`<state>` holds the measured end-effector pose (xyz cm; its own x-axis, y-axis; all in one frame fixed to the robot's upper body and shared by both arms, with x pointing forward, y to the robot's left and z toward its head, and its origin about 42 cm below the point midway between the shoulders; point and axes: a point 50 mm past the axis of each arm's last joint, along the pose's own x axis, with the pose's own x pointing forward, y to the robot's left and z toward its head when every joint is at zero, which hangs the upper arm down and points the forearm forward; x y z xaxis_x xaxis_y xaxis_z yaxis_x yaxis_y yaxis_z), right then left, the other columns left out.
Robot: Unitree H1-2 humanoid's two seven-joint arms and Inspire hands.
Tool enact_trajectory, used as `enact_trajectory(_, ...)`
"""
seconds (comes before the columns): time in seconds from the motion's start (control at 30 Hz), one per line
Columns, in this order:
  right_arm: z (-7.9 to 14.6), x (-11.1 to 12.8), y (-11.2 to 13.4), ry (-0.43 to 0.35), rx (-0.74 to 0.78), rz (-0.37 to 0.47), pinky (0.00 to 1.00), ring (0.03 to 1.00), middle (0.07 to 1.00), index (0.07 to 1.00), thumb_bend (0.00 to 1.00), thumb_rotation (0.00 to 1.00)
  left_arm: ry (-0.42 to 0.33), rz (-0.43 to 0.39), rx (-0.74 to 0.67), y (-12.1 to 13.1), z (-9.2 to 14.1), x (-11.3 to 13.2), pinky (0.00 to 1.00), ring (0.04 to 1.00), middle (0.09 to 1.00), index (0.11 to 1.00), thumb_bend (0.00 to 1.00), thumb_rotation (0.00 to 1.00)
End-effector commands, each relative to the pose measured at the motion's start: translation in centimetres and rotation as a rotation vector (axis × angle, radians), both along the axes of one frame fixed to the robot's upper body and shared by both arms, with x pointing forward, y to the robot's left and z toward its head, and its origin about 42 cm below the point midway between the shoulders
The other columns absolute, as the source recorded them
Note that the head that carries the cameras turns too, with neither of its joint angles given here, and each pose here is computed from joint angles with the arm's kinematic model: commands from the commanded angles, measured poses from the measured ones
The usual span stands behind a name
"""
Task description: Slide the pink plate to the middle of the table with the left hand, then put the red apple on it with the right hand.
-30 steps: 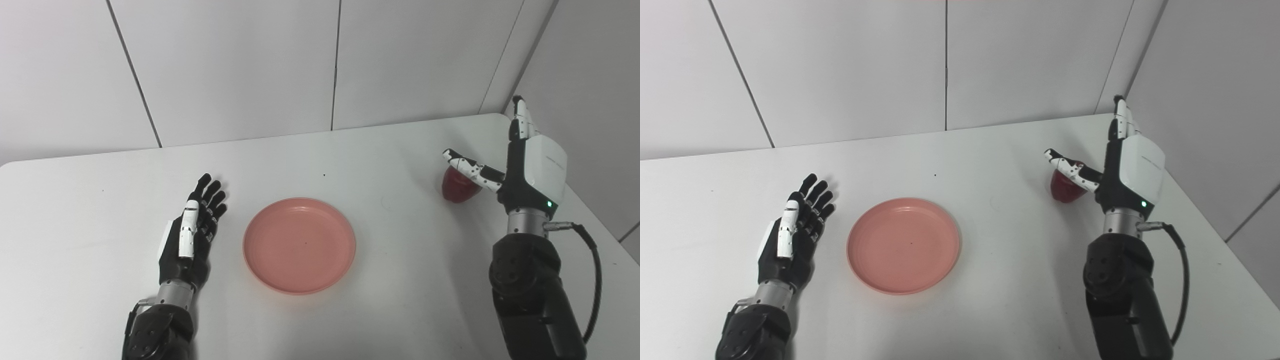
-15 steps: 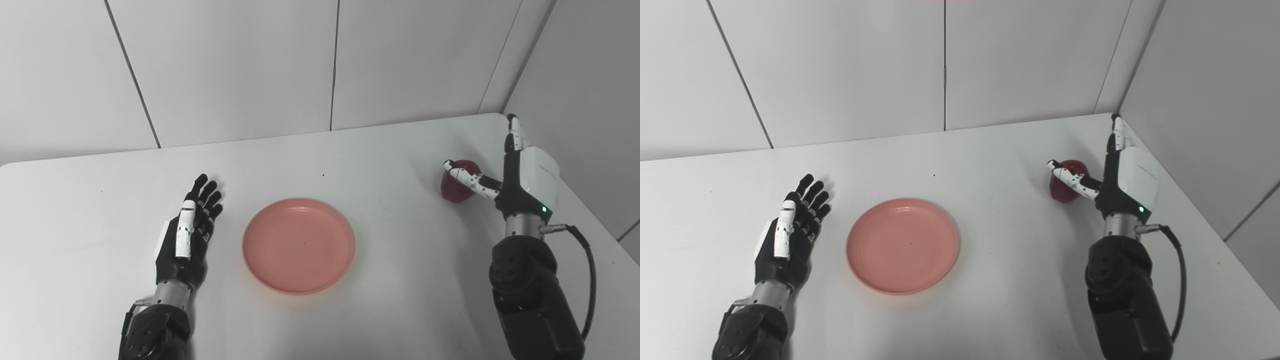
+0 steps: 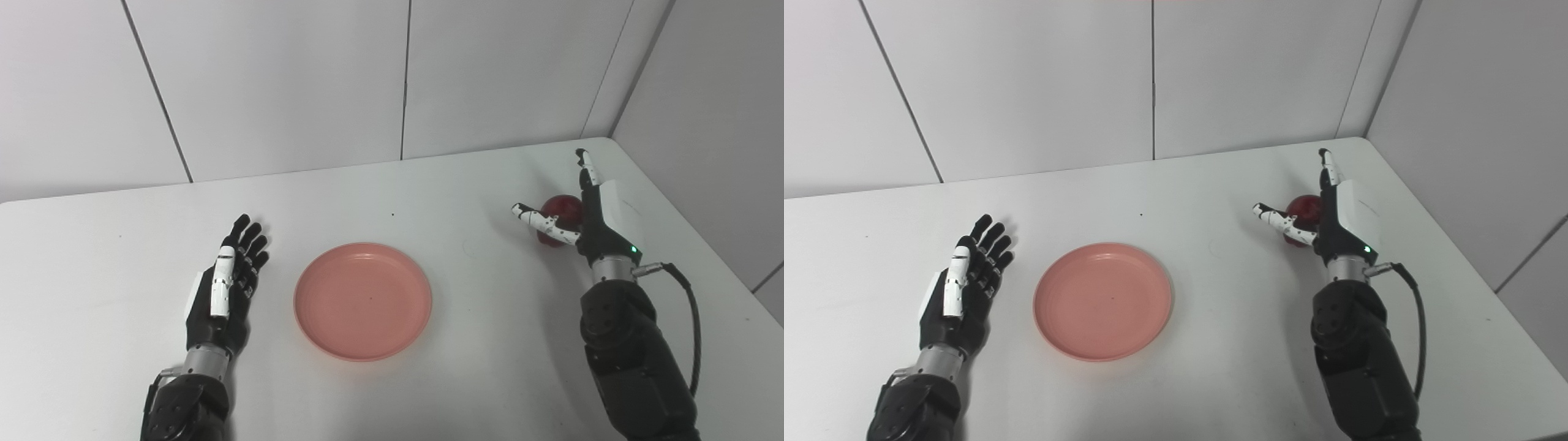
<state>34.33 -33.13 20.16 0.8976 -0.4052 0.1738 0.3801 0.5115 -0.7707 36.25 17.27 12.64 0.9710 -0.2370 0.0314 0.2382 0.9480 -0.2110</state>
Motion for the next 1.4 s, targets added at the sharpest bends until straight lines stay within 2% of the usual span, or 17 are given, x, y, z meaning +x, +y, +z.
enact_trajectory(0.0,2.1,1.0,-0.2,-0.048,-0.028,0.0,0.74,0.858,0.911,0.937,1.0,0.58,0.054,0.001,-0.003,0.3,-0.7,-0.1,0.97,0.958,0.958,0.933,0.37,1.0)
enact_trajectory(0.53,1.6,1.9,-1.4,-0.009,-0.012,-0.003,0.76,0.861,0.899,0.92,1.0,0.48,0.057,-0.004,-0.007,0.3,-0.6,-0.3,0.98,0.962,0.962,0.937,0.37,1.0)
enact_trajectory(0.97,1.3,2.3,-2.5,0.025,-0.022,-0.033,0.75,0.86,0.908,0.93,1.0,0.49,0.059,-0.007,-0.005,0.4,-0.5,-0.3,0.98,0.959,0.961,0.939,0.38,1.0)
enact_trajectory(1.3,1.3,2.4,-2.4,-0.004,-0.016,-0.046,0.71,0.819,0.869,0.881,1.0,0.41,0.061,-0.01,-0.006,0.3,-0.3,-0.5,0.97,0.957,0.959,0.938,0.37,1.0)
enact_trajectory(1.33,1.3,2.5,-2.4,-0.007,-0.017,-0.047,0.68,0.793,0.846,0.864,1.0,0.4,0.061,-0.009,-0.002,0.3,-0.3,-0.5,0.97,0.954,0.956,0.936,0.37,1.0)
enact_trajectory(1.37,1.3,2.5,-2.4,-0.013,-0.015,-0.046,0.55,0.676,0.742,0.841,1.0,0.38,0.062,-0.009,0.0,0.3,-0.4,-0.5,0.97,0.952,0.954,0.934,0.37,1.0)
